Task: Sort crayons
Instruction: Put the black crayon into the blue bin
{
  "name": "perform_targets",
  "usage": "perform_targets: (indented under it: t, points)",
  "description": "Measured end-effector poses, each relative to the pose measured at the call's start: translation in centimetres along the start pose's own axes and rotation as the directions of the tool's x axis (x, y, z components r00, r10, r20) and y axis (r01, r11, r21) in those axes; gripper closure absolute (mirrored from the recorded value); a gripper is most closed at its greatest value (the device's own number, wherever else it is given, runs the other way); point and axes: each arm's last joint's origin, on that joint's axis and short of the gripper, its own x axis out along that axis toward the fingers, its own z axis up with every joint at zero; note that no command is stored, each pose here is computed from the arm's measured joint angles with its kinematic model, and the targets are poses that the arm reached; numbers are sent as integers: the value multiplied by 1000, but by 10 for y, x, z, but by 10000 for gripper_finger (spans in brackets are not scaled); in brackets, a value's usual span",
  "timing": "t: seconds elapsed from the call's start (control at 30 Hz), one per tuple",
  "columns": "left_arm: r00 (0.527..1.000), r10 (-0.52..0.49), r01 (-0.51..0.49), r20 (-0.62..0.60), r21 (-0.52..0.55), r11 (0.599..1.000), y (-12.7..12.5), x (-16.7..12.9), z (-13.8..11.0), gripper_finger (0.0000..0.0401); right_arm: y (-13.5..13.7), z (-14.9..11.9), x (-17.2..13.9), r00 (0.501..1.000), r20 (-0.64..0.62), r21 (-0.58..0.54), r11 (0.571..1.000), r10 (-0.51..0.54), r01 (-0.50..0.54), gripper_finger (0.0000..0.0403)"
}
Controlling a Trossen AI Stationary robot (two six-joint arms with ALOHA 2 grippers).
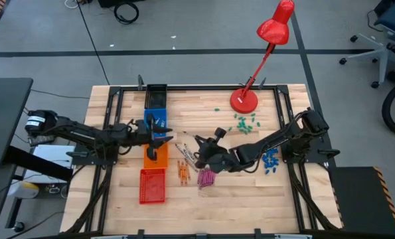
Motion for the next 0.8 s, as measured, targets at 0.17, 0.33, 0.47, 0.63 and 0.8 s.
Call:
perform_targets:
  t: [0.17,0.33,0.47,0.63,0.8]
  points:
    - [1000,-24,24,8,-1,1000,-1,1,0,244,3,15,-1,984,116,-9,991,136,-136,367]
    - [993,-112,111,37,22,994,-8,3,-1,244,0,23,1,964,187,24,980,188,-196,367]
    - [987,-143,138,76,67,988,-13,4,0,244,-3,28,3,949,240,37,975,206,-221,367]
    - [981,-154,145,116,83,986,-16,5,2,244,-4,31,7,919,279,41,953,278,-301,366]
    - [978,-158,149,136,75,986,-19,10,9,244,-7,33,9,907,302,65,943,293,-326,366]
